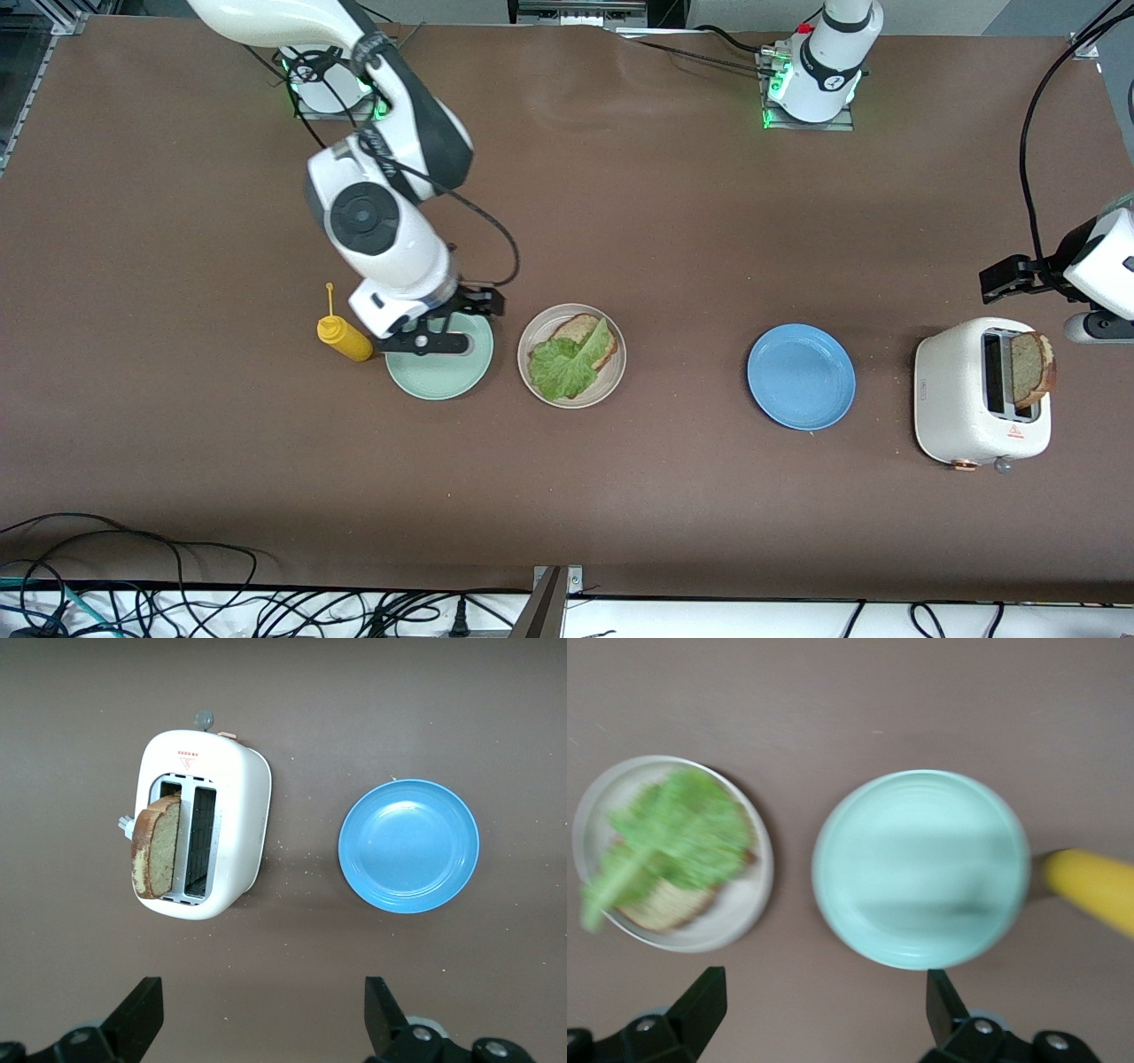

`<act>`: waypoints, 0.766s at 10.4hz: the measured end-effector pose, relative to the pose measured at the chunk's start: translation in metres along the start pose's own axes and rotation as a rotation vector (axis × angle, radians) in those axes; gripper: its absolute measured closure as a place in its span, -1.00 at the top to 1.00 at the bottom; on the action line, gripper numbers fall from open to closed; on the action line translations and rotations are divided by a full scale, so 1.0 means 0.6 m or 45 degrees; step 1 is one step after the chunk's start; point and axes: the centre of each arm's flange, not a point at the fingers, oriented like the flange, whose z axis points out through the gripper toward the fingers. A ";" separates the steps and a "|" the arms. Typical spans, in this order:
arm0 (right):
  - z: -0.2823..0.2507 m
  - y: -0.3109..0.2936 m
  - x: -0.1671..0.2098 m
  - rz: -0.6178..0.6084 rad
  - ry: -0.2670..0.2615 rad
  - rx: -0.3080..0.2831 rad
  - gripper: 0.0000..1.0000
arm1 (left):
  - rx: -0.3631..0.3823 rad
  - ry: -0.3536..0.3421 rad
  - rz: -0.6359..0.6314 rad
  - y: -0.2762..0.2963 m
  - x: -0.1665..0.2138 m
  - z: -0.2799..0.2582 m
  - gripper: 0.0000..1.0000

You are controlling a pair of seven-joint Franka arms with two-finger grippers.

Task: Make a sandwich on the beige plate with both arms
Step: 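Move the right gripper back toward the yellow mustard bottle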

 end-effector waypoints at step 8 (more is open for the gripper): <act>-0.110 0.347 0.001 -0.581 -0.246 -0.107 1.00 | -0.169 -0.013 -0.056 -0.012 -0.001 0.006 1.00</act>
